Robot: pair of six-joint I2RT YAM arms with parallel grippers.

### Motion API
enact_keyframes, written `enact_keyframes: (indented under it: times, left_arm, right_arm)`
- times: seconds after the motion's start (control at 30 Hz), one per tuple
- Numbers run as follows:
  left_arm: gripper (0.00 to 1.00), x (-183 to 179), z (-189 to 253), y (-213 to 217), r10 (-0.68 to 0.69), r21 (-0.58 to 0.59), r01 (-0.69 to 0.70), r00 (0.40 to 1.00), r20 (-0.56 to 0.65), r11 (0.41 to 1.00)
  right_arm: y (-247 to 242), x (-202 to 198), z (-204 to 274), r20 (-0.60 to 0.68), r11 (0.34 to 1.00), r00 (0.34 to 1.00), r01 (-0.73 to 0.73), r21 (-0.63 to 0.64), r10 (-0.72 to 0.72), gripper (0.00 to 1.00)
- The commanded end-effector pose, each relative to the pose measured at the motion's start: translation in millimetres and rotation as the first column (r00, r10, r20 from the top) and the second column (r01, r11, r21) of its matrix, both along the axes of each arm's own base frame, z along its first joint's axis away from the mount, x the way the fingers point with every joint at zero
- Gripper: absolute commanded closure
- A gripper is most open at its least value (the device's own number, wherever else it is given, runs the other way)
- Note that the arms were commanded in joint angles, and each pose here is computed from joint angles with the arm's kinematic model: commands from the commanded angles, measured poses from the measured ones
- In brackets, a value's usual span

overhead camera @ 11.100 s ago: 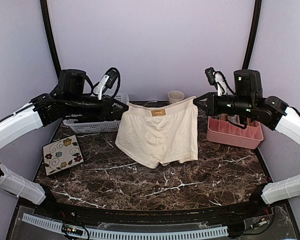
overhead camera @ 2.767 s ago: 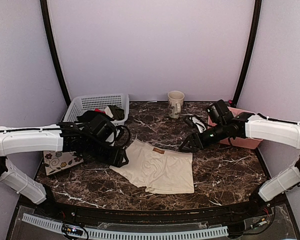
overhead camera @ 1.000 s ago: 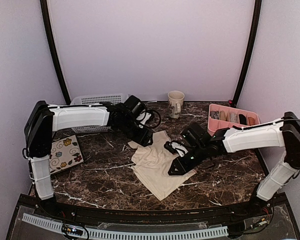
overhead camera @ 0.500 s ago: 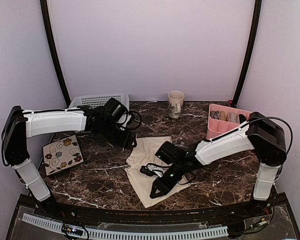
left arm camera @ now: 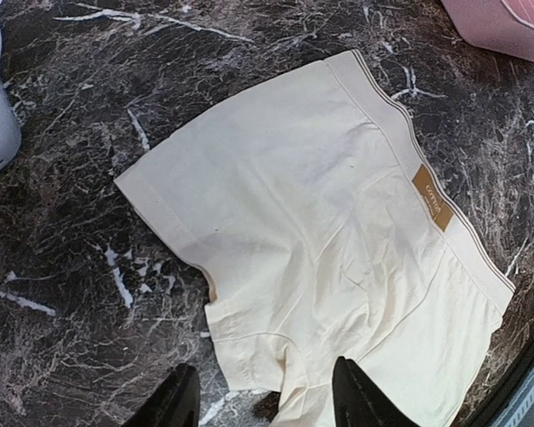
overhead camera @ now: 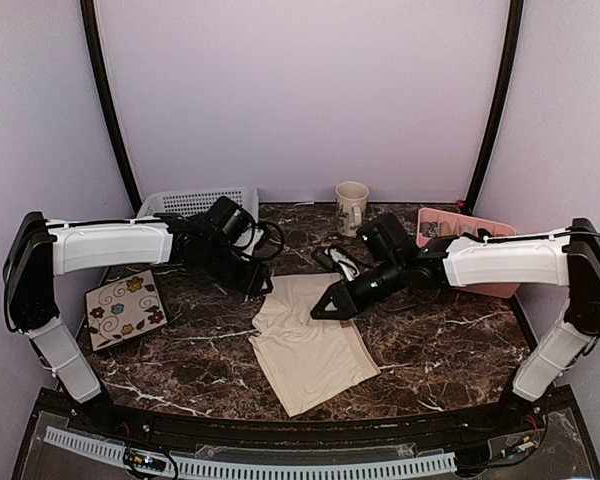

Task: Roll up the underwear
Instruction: Rotate the underwear at the center of the board.

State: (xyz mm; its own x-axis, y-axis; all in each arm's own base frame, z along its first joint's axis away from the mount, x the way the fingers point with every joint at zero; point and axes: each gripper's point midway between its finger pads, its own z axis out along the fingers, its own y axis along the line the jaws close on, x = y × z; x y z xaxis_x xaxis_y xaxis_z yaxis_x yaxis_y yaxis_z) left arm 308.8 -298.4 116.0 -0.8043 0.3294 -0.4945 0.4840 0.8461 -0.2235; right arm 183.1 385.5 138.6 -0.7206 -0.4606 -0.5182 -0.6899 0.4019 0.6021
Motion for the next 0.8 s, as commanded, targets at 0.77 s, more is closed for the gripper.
enact_keyframes:
  times: [0.77]
  left_arm:
    - [0.47,-101.9,-15.1,-49.8,-0.183,-0.245,0.150,0.976,-0.115,0.958]
  right_arm:
    - [-40.7,202.6,-149.3,0.149,0.793,0.879,0.473,-0.384,-0.452,0.85]
